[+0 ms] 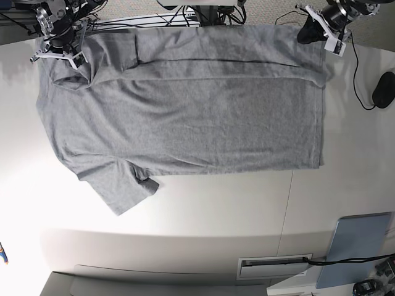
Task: Fold the T-shirt properly
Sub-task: 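Pull the shirt toward the arms with both grippers to reposition it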
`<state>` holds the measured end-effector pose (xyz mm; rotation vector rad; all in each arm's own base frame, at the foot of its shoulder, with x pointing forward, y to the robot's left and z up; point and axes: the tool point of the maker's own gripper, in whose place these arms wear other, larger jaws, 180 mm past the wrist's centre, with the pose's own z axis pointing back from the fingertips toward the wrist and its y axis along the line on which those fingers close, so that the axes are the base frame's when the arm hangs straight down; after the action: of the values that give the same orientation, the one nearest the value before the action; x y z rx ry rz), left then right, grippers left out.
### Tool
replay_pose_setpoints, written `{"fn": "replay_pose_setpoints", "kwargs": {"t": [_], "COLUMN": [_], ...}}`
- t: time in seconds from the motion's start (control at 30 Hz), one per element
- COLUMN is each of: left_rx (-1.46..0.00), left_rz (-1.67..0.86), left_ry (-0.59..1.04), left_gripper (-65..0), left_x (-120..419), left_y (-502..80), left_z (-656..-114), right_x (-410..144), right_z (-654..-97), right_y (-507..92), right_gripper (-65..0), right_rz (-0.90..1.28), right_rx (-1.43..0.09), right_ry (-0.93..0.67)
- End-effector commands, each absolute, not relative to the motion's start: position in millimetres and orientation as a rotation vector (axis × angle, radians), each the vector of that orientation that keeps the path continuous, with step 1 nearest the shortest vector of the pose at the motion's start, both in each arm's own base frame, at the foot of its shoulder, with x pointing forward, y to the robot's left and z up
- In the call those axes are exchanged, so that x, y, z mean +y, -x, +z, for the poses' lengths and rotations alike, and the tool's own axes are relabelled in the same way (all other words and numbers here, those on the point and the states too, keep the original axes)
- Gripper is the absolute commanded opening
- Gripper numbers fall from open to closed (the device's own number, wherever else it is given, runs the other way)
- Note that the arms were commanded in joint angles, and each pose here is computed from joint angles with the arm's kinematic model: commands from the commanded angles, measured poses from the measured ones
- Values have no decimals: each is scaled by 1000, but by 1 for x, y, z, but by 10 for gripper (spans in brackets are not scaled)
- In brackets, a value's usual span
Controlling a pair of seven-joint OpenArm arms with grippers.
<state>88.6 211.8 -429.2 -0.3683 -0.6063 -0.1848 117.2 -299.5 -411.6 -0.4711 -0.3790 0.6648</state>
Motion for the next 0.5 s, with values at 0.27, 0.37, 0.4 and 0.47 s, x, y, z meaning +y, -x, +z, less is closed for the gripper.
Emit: {"fn": "replay_pose_setpoints", "kwargs": {"t": [0.27, 0.37, 0.4, 0.47], "left_rx": [-659, -734, -761, -818], "left_rz": [-263, -259, -250, -224], "left_ry": [319, 278, 257, 217], "left_gripper": [-650, -650, -650, -650], "left_x": [210, 211, 213, 218], "left_y": [-110, -135, -145, -165], "left_z": [-407, -391, -385, -374], "right_x": [-297, -298, -300, -305], "right_z": [-385, -362, -354, -339], "right_y": [-137, -157, -164, -176], "right_gripper": [-650, -650, -650, -650], "right_rz": [680, 653, 647, 636], "right_rx": [-455, -553, -585, -636], "right_ry": [532, 572, 584, 614]}}
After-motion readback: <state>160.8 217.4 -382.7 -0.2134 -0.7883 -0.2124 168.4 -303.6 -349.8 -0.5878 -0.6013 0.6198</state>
